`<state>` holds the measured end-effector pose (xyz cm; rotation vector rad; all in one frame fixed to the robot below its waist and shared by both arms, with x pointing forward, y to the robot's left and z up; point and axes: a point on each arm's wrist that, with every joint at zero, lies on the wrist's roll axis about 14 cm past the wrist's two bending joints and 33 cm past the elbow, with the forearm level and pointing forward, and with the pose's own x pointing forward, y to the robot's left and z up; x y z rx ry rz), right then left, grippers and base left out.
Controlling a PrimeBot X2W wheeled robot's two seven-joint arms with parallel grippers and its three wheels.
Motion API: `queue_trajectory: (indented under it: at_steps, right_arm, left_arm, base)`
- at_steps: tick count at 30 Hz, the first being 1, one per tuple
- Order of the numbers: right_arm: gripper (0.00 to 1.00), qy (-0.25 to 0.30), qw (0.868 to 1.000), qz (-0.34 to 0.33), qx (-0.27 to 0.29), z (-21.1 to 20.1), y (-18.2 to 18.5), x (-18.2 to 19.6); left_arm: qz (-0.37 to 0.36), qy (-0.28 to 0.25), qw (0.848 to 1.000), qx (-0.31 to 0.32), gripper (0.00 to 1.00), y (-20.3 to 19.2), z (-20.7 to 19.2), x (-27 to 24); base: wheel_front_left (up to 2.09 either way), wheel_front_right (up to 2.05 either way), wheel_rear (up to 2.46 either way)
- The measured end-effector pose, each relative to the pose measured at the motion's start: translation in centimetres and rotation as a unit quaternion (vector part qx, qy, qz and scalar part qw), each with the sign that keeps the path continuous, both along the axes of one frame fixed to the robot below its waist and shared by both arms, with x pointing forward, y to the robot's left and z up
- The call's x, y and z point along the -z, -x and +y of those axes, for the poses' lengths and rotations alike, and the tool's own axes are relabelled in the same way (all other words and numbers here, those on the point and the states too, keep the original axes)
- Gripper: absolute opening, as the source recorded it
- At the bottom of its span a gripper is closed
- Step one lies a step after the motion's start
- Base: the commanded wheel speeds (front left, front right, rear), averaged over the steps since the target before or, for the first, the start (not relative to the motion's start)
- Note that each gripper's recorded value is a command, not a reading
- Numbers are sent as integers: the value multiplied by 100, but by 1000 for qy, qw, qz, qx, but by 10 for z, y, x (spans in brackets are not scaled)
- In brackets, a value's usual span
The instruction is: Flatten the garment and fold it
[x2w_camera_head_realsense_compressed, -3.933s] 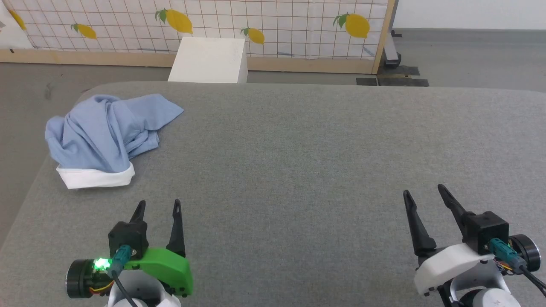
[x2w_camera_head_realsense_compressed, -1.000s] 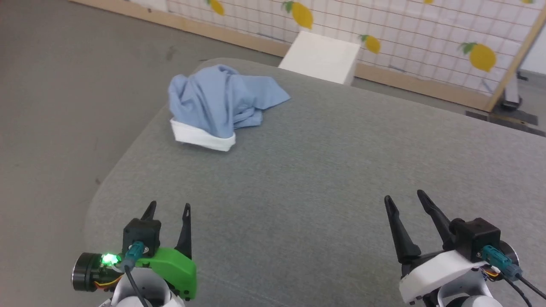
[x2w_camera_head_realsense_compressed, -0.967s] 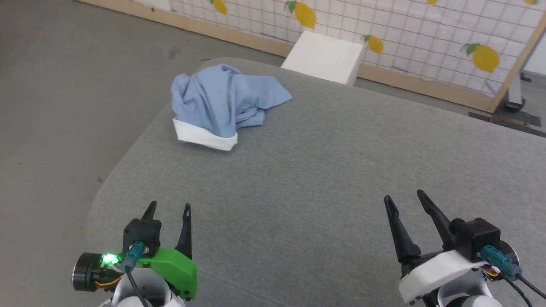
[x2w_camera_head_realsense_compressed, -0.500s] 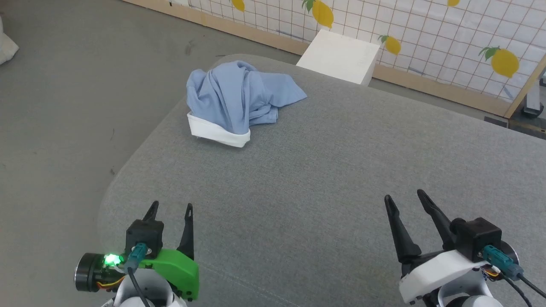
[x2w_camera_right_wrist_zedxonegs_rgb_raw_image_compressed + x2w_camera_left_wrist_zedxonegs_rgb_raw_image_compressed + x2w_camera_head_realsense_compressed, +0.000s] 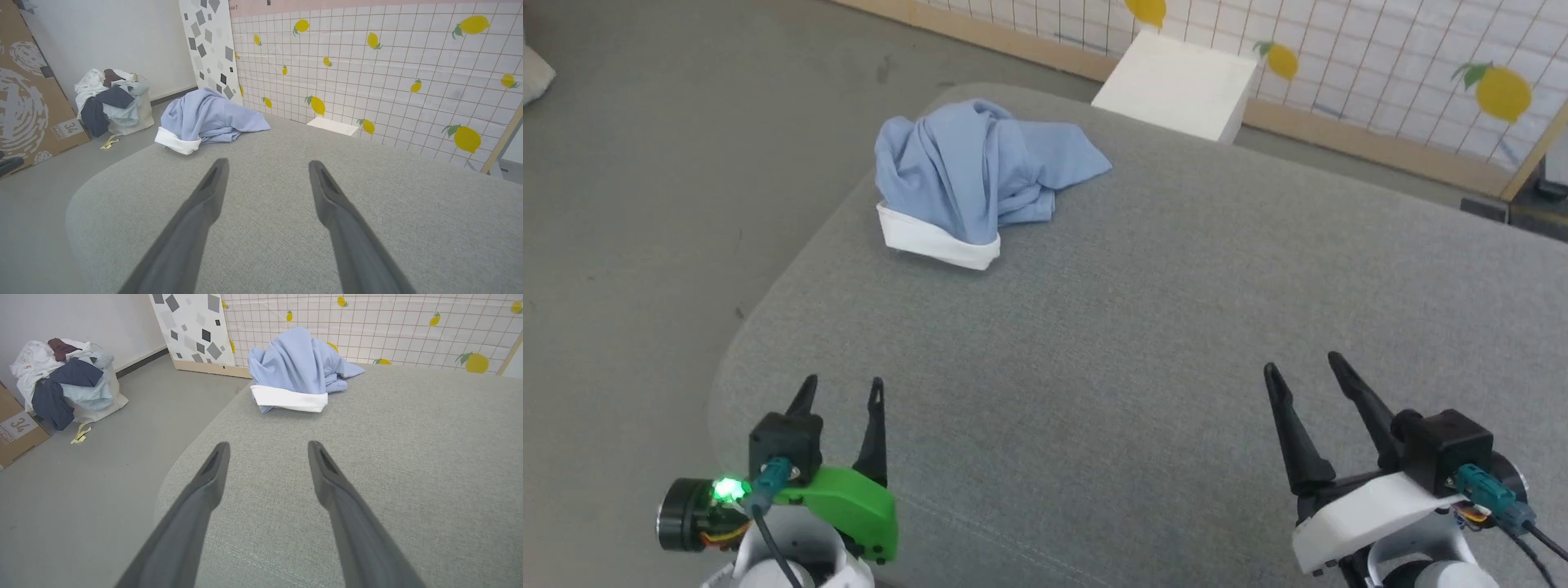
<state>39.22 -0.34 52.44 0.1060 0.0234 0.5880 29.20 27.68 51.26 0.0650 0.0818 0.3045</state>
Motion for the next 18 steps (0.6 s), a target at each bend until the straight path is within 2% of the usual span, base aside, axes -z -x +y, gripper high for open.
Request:
queue_trajectory:
  at_steps: [6, 13, 18]
  right_arm:
    - [100, 9, 1000, -8, 16, -11, -20, -1]
    - [100, 25, 999, -13, 43, -37, -51, 8]
    - [100, 32, 997, -2, 71, -59, -69, 27]
  left_arm:
    - [-9, -25, 999, 23, 100, -41, 12, -23]
    - [-12, -75, 993, 91, 100, -125, 29, -67]
    - [47, -95, 987, 122, 100, -185, 38, -65]
  base:
    - [0, 0, 0]
    - [0, 0, 0]
    - [0, 0, 0]
